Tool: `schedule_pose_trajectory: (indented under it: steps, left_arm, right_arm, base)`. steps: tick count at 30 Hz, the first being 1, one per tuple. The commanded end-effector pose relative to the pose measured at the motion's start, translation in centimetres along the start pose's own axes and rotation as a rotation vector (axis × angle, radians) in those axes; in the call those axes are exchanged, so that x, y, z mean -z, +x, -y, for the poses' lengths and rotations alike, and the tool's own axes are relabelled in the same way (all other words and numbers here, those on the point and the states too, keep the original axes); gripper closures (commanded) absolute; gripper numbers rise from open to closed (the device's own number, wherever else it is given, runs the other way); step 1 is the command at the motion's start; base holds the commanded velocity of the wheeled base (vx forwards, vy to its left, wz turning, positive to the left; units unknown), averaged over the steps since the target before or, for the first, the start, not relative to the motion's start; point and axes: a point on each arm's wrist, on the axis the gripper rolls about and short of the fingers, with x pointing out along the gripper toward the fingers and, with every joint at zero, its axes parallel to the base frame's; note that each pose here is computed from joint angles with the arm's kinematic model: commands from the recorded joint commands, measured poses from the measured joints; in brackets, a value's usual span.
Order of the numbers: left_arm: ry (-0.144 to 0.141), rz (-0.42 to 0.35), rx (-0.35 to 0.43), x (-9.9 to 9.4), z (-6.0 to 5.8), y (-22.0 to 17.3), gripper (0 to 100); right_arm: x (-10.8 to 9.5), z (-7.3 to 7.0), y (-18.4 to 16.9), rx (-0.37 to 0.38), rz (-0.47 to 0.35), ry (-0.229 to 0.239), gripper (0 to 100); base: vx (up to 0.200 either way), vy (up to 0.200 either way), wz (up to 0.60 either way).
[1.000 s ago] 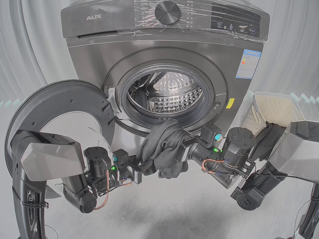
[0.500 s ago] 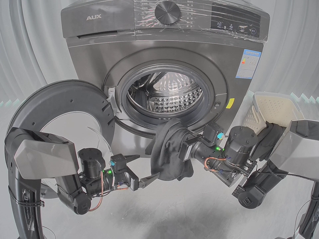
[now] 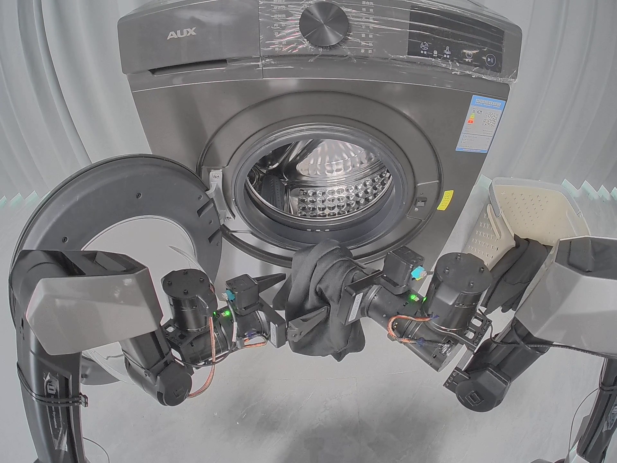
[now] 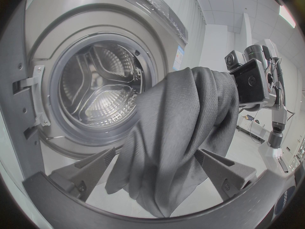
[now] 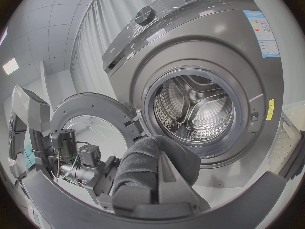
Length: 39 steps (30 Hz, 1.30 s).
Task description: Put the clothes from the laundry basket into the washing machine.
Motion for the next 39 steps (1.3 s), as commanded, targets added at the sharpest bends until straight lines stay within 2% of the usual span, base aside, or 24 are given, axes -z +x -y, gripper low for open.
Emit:
schedule_pose_trajectory:
  steps: [1,5,8,16,17,26,28,30,33,38,39]
  left_arm:
    - [0.001,-0.002,0.019,0.5,0.6,0.8,0]
    - [0.000,-0.007,0.014,1.2,0.7,1.6,0]
    - [0.003,-0.005,-0.004,1.6,0.4,2.1,0]
    - [0.015,0.026,-0.124,2.2,-2.1,3.2,0]
    - [0.015,0.028,-0.132,2.2,-2.3,3.2,100]
    - [0.002,0.047,-0.143,1.8,-2.8,3.4,100]
    - [0.000,0.078,-0.176,1.1,-3.2,3.6,100]
    - [-0.016,0.089,-0.200,0.7,-3.3,3.6,100]
    - [-0.032,0.106,-0.207,0.0,-3.2,3.4,100]
    - [-0.035,0.111,-0.200,-0.7,-2.8,3.0,100]
    - [-0.037,0.109,-0.197,-0.7,-2.6,3.0,100]
  right_arm:
    - [0.3,-1.0,-0.1,-0.026,-0.008,0.001,100]
    - [0.2,-2.0,-0.2,-0.055,-0.004,0.004,100]
    - [0.1,-2.1,-0.4,-0.059,-0.005,0.004,100]
    - [0.0,-2.1,-0.5,-0.059,0.000,0.006,100]
    - [0.0,-2.1,-0.5,-0.059,0.000,0.006,100]
    - [0.3,-1.8,-0.7,-0.052,-0.013,0.007,100]
    - [0.8,-1.4,-1.1,-0.039,-0.037,0.006,100]
    - [1.3,-1.1,-1.5,-0.028,-0.062,0.002,100]
    - [2.0,-0.9,-2.0,-0.020,-0.093,-0.001,100]
    - [2.3,-1.0,-1.9,-0.017,-0.100,0.001,100]
    - [2.3,-1.0,-1.9,-0.018,-0.100,0.001,0]
  base:
    - [0.000,0.000,0.00]
    - [0.000,0.000,0.00]
    - [0.000,0.000,0.00]
    - [0.000,0.000,0.00]
    - [0.000,0.000,0.00]
    - [0.000,0.000,0.00]
    - [0.000,0.000,0.00]
    - [0.000,0.000,0.00]
    - [0.000,0.000,0.00]
    - [0.000,0.000,0.00]
    - [0.000,0.000,0.00]
